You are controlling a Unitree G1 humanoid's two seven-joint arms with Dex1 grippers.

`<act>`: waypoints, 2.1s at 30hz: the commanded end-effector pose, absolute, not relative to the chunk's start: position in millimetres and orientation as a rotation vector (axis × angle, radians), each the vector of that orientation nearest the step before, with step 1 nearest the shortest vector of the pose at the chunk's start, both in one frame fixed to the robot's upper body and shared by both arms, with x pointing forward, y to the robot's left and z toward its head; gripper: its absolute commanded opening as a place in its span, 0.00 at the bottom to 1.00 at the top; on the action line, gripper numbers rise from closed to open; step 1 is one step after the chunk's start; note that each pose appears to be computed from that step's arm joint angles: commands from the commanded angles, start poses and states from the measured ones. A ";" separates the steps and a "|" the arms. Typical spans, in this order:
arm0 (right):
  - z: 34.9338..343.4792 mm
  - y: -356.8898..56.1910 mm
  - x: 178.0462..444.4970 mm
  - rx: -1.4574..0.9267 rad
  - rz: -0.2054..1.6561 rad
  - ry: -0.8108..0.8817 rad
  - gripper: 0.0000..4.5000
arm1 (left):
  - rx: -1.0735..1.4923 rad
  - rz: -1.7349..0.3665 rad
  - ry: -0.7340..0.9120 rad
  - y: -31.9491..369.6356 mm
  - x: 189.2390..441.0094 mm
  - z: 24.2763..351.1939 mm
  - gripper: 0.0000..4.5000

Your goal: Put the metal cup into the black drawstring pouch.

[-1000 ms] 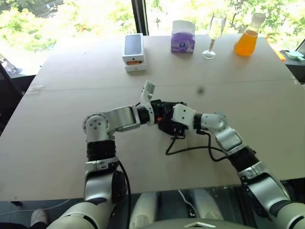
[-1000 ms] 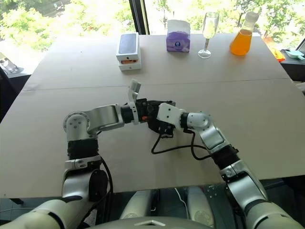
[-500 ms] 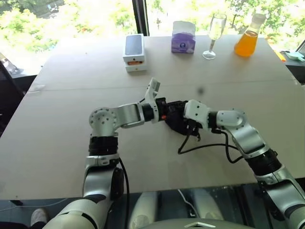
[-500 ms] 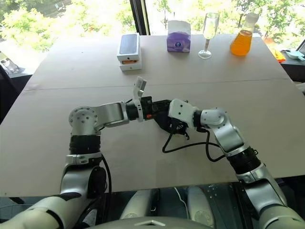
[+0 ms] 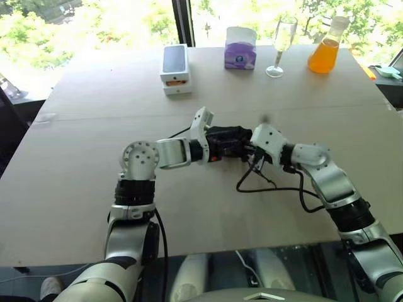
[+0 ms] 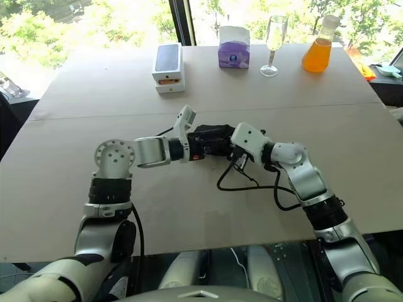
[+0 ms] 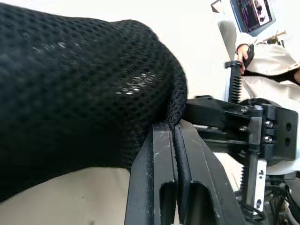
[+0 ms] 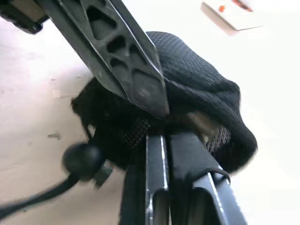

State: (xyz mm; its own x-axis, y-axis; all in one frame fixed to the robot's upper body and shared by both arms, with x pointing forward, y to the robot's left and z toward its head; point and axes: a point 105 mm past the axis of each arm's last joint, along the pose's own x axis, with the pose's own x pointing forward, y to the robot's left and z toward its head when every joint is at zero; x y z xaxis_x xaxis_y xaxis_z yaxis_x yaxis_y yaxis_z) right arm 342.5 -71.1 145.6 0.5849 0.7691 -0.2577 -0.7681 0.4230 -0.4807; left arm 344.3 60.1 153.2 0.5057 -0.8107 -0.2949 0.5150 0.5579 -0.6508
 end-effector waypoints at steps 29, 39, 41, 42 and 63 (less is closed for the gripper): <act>84.4 -59.6 299.1 -0.078 0.880 0.351 0.64 | -0.497 -0.783 0.526 69.0 372.6 172.7 0.00; 114.8 -73.3 303.8 -0.047 0.873 0.207 0.01 | -0.466 -0.782 0.393 71.0 371.2 182.0 0.00; 134.5 -72.7 298.3 -0.008 0.933 0.149 0.01 | -0.495 -0.818 0.391 70.6 367.4 183.7 0.00; 146.6 -72.7 294.9 0.024 0.966 0.120 0.01 | -0.522 -0.846 0.378 71.9 364.8 187.2 0.00; 245.3 -101.8 293.7 -0.357 1.108 0.014 0.00 | 0.117 -1.259 0.017 50.1 315.9 210.7 0.93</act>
State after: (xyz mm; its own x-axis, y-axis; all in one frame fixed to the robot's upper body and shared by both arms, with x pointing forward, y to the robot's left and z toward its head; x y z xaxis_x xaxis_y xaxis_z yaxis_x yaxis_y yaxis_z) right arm 297.8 -103.9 235.6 0.4629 0.8635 -0.2003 -0.8787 0.4174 -0.2316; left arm 320.0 57.5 197.2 0.3177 -0.9424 -0.1043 0.9461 0.3223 -0.0309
